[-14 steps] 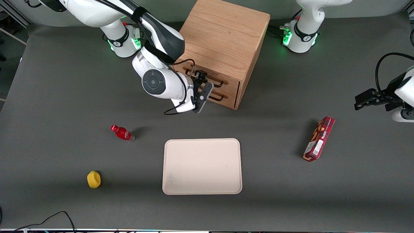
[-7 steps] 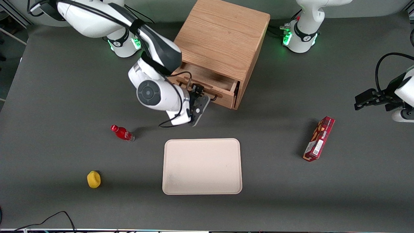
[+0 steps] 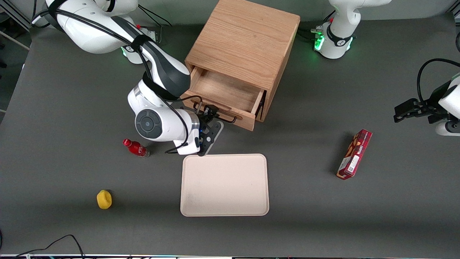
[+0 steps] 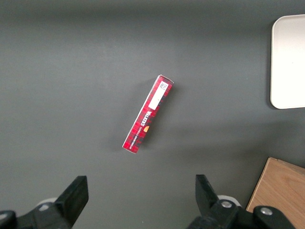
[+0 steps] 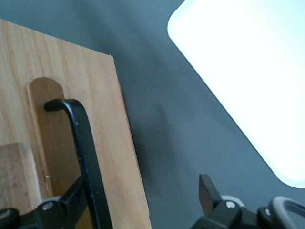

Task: Open upper drawer
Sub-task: 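Pull the upper drawer handle outward from the cabinet with the right gripper, then pull the drawer further out toward the white tray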

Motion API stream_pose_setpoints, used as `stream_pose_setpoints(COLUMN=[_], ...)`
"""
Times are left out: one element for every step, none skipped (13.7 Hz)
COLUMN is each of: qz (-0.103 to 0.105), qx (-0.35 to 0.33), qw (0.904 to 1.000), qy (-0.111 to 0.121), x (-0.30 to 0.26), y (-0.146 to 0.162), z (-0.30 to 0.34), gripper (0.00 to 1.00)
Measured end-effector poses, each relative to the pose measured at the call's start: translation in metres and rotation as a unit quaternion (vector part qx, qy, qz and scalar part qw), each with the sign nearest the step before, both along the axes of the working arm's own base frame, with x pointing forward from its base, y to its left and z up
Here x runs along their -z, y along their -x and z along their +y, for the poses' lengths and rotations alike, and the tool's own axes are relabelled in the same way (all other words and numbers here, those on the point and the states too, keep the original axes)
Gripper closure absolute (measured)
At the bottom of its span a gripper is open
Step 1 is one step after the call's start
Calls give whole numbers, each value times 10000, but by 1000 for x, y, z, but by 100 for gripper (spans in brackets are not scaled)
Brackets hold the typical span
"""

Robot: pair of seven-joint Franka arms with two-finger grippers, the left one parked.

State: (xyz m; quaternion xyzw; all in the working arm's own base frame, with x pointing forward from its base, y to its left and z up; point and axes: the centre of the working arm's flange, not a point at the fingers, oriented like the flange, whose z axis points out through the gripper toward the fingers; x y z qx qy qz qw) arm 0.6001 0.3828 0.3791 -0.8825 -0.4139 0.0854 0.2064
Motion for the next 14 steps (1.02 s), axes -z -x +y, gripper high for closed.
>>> stream_pose_setpoints(qz=[-19,-35,-49,-59,-80,-109,-147,-184,-218,-250,-278,-298,-313,-329], qx=[49,93,126,156,195,237,284,331,379,420,455,486,524,545], qw=[10000,9999,9999,9998,9998,9996,9995,9993,9990,9988,9985,9983,9981,9979], qy=[-11,-28,-50,-66,-68,-69,-73,-79,-84,-91,-107,-117,-106,-92], x=[1,2,3,4,4,4,2,1,0,-1,-2,-2,-1,1], y=[-6,-12,-17,-21,-25,-30,-35,-40,-46,-50,-54,-58,-62,-65], z=[-4,-7,-9,-11,-14,-17,-21,-25,-29,-33,-36,-38,-42,-45], gripper=[0,0,0,0,0,0,0,0,0,0,0,0,0,0])
